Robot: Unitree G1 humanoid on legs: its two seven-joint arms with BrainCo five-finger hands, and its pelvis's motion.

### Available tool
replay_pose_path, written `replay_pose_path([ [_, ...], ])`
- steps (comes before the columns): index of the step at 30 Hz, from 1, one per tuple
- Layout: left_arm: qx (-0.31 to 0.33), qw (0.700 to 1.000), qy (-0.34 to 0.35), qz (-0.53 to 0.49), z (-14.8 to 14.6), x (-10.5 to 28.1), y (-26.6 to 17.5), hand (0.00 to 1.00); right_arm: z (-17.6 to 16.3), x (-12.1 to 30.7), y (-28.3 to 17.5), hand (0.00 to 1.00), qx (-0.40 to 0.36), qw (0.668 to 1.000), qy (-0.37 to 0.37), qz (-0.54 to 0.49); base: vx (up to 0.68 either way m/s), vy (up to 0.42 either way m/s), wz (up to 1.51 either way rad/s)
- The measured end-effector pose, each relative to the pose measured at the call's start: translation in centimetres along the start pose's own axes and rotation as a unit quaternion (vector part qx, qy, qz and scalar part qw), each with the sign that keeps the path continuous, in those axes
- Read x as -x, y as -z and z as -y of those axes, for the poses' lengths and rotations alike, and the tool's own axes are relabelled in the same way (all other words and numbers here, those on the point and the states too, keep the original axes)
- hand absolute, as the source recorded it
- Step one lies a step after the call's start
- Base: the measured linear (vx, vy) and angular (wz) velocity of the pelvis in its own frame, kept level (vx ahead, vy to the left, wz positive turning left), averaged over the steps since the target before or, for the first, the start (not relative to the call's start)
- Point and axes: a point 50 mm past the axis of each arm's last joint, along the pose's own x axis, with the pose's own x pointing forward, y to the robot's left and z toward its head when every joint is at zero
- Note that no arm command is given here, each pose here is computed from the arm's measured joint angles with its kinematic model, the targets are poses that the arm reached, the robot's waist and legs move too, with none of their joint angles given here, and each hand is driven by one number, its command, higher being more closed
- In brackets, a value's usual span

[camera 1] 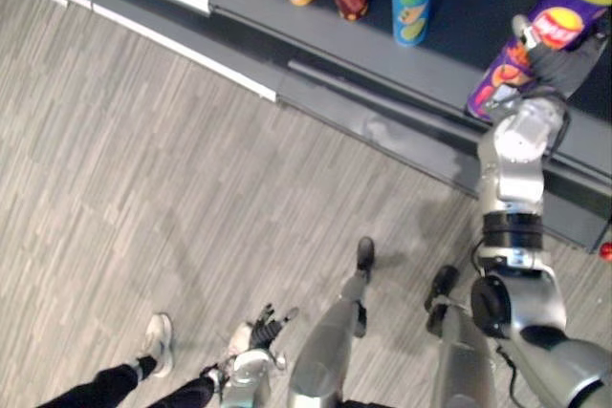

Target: Put the gum and the chips on the shelf.

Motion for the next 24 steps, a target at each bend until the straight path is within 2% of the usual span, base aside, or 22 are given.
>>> replay_pose_path([
  [6,0.017,1.000,0.004,0.022,0.4,-0.5,-1.4,0.00,0.6,-1.2,-1.0,1.00,0.005,1.000,0.020,0.019,-0.02,-0.065,0.01],
  [13,0.017,0.999,0.007,0.034,0.6,-0.5,-1.8,0.00,-0.2,-2.4,-3.1,1.00,-0.024,0.998,0.035,0.043,-0.03,-0.075,0.08],
  [24,0.044,0.997,0.013,0.064,1.2,-0.6,-3.3,0.00,1.0,-4.3,-5.5,1.00,-0.023,0.994,0.066,0.082,-0.02,-0.050,0.09],
])
